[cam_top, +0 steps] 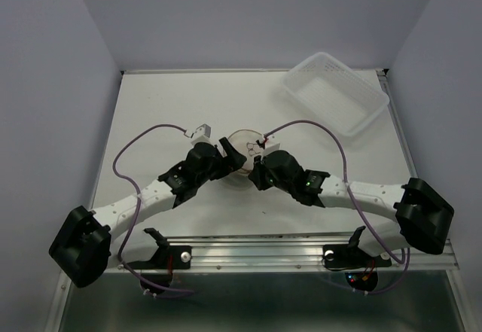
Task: Unzip the laundry bag and remove the bra
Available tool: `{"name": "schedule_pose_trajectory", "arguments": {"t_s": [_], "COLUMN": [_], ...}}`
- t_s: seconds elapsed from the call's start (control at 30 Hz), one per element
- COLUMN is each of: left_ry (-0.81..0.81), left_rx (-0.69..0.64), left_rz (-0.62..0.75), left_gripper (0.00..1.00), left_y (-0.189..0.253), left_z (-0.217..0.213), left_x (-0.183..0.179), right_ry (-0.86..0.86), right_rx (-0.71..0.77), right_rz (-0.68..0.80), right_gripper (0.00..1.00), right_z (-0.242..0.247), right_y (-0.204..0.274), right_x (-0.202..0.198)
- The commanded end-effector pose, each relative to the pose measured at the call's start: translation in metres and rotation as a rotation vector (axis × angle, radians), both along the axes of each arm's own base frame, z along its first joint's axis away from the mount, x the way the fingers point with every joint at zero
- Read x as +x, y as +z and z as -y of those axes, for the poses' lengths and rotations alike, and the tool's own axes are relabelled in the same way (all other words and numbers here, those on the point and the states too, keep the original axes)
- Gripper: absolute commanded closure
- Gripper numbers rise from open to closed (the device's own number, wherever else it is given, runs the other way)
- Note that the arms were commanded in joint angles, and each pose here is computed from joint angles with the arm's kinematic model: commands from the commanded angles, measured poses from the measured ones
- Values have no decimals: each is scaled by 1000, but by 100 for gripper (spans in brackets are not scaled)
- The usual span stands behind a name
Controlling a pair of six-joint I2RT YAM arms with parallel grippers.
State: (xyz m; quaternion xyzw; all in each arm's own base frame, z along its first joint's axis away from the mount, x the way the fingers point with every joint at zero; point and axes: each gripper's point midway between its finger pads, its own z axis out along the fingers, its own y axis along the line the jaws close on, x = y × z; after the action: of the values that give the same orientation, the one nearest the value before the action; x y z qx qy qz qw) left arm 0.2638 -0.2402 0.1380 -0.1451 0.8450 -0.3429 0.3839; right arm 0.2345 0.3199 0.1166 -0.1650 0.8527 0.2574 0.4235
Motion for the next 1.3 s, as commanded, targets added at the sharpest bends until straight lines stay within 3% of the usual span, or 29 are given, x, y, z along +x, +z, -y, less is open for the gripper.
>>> {"name": "schedule_pose_trajectory", "arguments": {"t_s": [0.0, 0.13, 0.2, 0.23, 0.27, 0.37, 0.4, 0.83, 1.03, 1.13, 1.2, 1.23, 1.27], "left_ry": [48, 55, 61, 59, 60, 67, 68, 90, 92, 49, 2, -9, -17], "left_rx": [-14, 8, 14, 23, 22, 38, 46, 108, 110, 84, 34, 18, 6], "left_rz": [23, 19, 27, 28, 30, 49, 52, 77, 104, 112, 115, 121, 123], "left_gripper": [12, 19, 34, 50, 51, 95, 100, 100, 100, 84, 60, 38, 28], "left_y": [5, 0, 2, 1, 2, 9, 10, 13, 18, 24, 34, 39, 42], "left_z": [3, 2, 3, 3, 3, 2, 1, -39, -55, -38, -23, -18, -15], "left_x": [8, 11, 14, 15, 15, 20, 20, 33, 52, 64, 68, 69, 69], "right_ry": [18, 13, 22, 23, 22, 7, -1, -202, -176, -132, -105, -99, -93], "right_rx": [104, 104, 104, 100, 99, 82, 77, -80, -58, -56, -35, -26, -16], "right_rz": [44, 42, 42, 39, 41, 48, 54, 156, 165, 140, 130, 125, 119], "right_gripper": [99, 99, 99, 99, 99, 99, 99, 99, 99, 99, 99, 99, 99], "right_z": [-25, -25, -27, -27, -26, -20, -17, 71, 69, 57, 44, 39, 35], "right_y": [31, 30, 30, 28, 28, 25, 25, 21, 29, 26, 27, 27, 27], "right_x": [5, 5, 2, 2, 2, 2, 3, 12, 9, 8, 9, 10, 10]}}
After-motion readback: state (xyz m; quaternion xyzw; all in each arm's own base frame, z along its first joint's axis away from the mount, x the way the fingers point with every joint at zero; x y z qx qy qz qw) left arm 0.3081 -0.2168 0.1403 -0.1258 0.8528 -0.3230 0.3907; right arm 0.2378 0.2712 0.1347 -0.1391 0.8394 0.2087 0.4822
